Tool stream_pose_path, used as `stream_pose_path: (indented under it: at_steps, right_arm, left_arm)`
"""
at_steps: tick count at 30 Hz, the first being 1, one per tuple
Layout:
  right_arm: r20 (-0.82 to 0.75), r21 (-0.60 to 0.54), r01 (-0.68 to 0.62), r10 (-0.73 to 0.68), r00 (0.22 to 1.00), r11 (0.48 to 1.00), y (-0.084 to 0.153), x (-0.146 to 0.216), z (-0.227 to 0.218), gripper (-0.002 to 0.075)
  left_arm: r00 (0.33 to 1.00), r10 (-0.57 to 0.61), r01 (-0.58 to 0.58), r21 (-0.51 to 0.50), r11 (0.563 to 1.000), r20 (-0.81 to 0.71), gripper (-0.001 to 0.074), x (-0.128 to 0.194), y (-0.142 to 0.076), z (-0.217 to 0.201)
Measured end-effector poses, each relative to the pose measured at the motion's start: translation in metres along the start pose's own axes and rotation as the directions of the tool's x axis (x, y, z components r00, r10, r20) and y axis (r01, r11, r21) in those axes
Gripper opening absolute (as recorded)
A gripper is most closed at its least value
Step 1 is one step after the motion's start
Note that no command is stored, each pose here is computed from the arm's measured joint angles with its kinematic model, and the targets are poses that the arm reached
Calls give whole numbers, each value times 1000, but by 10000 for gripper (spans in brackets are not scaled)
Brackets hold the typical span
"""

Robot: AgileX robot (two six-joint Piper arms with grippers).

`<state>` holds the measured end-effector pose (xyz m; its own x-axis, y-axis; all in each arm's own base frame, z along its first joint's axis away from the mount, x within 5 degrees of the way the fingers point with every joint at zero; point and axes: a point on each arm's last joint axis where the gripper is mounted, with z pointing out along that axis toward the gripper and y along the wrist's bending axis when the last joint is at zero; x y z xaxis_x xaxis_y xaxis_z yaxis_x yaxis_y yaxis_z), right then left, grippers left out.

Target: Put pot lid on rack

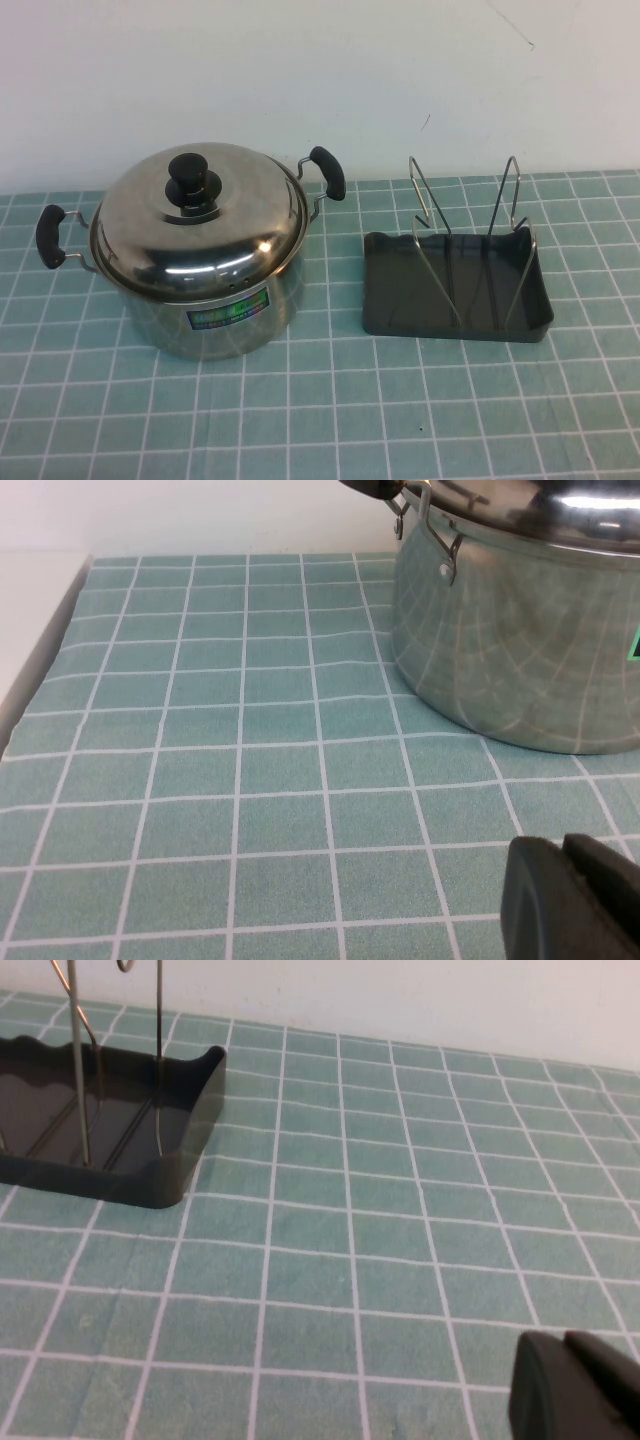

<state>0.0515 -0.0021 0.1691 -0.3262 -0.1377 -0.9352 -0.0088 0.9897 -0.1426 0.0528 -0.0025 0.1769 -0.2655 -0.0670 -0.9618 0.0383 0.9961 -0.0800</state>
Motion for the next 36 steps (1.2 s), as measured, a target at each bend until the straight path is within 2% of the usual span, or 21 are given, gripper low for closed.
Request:
stream_pose_path:
  at_steps: [26, 30, 32, 34, 36]
  right_arm:
    - [27, 4, 0, 0, 1000, 1000, 0, -2, 0, -1]
    - [180, 27, -2, -2, 984, 1000, -2, -16, -1, -1]
    - [365, 55, -10, -10, 931, 998, -5, -32, -6, -1]
    - [506, 76, -21, -21, 862, 997, -7, -45, -12, -1]
    - [625, 94, -33, -33, 780, 995, -8, -56, -20, -1]
  left_arm:
    - [1000, 2, -2, 1, 1000, 7, -3, -1, 0, 0]
    - [993, 23, -24, 8, 1000, 113, -3, -9, -1, 0]
    - [969, 50, -55, 15, 998, 240, -3, -21, -2, -2]
    - [912, 69, -88, 28, 996, 404, -3, -36, -5, -7]
    - [823, 74, -118, 43, 992, 563, -3, -50, -9, -15]
